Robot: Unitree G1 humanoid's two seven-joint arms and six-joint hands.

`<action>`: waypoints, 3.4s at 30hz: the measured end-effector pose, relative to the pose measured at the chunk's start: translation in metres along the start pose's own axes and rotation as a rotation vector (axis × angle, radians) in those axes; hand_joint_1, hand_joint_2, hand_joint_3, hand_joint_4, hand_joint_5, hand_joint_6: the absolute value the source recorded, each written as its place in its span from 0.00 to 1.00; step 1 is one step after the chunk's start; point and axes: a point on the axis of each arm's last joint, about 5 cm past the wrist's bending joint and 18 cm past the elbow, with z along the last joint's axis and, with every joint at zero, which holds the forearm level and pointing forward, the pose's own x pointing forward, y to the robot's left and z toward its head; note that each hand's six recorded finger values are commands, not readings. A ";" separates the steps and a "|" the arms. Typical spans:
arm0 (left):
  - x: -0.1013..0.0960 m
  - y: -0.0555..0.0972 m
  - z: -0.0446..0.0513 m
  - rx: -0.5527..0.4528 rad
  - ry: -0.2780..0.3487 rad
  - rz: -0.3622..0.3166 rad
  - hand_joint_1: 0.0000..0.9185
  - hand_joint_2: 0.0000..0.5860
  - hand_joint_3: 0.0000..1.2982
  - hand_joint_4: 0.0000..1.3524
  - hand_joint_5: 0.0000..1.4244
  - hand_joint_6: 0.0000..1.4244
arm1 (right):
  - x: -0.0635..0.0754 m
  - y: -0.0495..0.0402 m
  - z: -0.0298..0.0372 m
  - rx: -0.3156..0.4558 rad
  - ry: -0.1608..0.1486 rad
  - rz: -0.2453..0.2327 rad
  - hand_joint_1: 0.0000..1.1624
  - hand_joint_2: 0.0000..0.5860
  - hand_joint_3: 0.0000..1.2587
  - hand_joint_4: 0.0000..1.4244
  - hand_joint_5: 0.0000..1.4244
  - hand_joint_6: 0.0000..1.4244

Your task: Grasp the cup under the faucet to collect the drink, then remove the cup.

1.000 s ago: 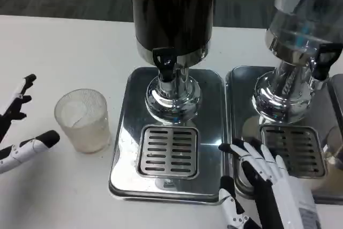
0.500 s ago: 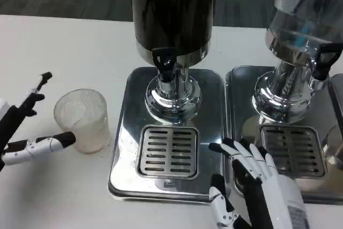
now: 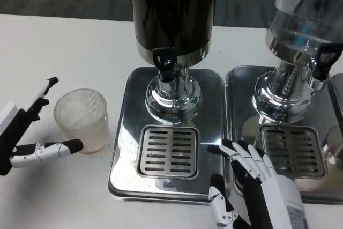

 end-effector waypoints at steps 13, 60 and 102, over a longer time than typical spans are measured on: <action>0.012 -0.002 0.0035 0.013 0.013 -0.006 0.23 0.03 0.00 0.00 0.12 0.26 | -0.002 0.0005 0.0001 0.008 0.011 -0.009 0.21 0.85 0.24 0.12 0.07 0.02; 0.041 -0.018 0.0212 0.008 0.000 -0.042 0.32 0.16 0.06 0.06 0.20 0.39 | -0.013 -0.0067 -0.0014 0.016 0.067 -0.008 0.18 0.85 0.25 0.13 0.08 0.03; 0.022 -0.049 0.0259 -0.237 0.000 0.071 0.43 0.15 0.48 0.51 0.67 0.88 | -0.018 -0.0165 -0.0010 0.015 0.082 0.024 0.17 0.85 0.25 0.14 0.09 0.01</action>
